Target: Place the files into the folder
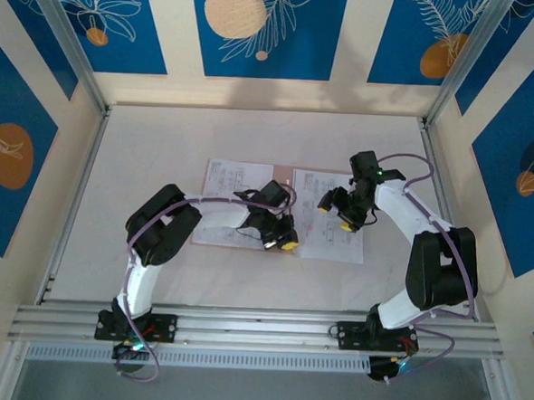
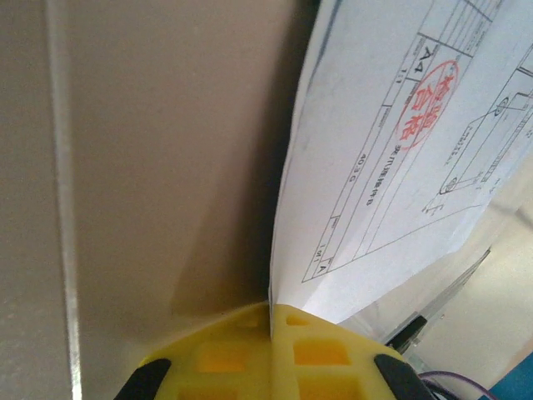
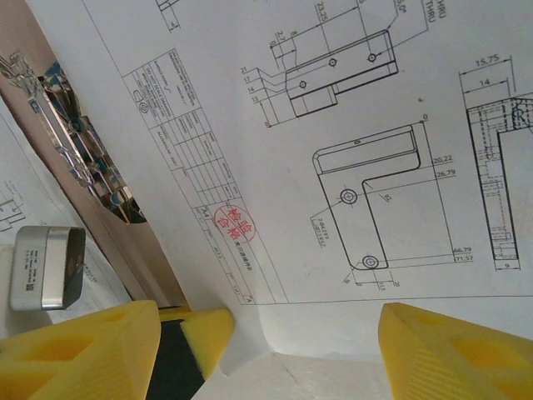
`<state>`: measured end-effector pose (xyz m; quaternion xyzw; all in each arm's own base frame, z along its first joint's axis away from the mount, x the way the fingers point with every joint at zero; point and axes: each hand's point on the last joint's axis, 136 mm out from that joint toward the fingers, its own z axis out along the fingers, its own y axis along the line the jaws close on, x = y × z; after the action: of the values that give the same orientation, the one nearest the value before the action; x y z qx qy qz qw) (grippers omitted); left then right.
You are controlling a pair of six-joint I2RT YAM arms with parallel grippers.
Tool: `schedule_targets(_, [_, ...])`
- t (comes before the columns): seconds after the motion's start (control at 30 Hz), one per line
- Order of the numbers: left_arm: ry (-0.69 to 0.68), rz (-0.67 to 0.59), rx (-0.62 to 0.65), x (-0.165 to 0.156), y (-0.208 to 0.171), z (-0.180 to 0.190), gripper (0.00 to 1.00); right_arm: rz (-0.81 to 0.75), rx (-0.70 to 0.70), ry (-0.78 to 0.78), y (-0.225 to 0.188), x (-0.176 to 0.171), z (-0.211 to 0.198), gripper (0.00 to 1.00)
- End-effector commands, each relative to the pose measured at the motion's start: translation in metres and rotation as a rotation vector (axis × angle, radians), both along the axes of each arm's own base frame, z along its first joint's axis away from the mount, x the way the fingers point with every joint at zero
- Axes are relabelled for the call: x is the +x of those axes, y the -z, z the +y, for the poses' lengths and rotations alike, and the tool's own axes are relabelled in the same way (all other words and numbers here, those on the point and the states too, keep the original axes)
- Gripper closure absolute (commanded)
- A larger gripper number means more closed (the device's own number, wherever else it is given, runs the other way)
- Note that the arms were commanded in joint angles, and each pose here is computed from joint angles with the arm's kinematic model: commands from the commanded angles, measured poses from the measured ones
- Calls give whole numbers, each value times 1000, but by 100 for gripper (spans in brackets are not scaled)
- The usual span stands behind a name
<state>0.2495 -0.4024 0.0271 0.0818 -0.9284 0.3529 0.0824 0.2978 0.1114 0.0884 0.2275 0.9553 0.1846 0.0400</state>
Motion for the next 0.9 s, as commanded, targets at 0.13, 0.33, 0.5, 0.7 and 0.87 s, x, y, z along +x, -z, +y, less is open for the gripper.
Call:
schedule_targets(0.13, [-35, -20, 35, 5, -7, 16, 100, 38, 24, -13, 6, -7, 11, 30])
schedule_targets(0.33, [-59, 4, 14, 3, -3, 14, 100, 51, 34, -14, 8, -3, 14, 30])
schedule_targets(0.5, [-62, 4, 12, 3, -3, 14, 100, 115, 42, -2, 20, 0, 17, 32])
schedule_targets(0.7, [-61, 4, 16, 3, -3, 15, 100, 178, 36, 21, 38, 10, 20, 36])
schedule_targets(0.87, [-59, 1, 22, 2, -4, 17, 97, 242, 27, 18, 52, 11, 22, 38])
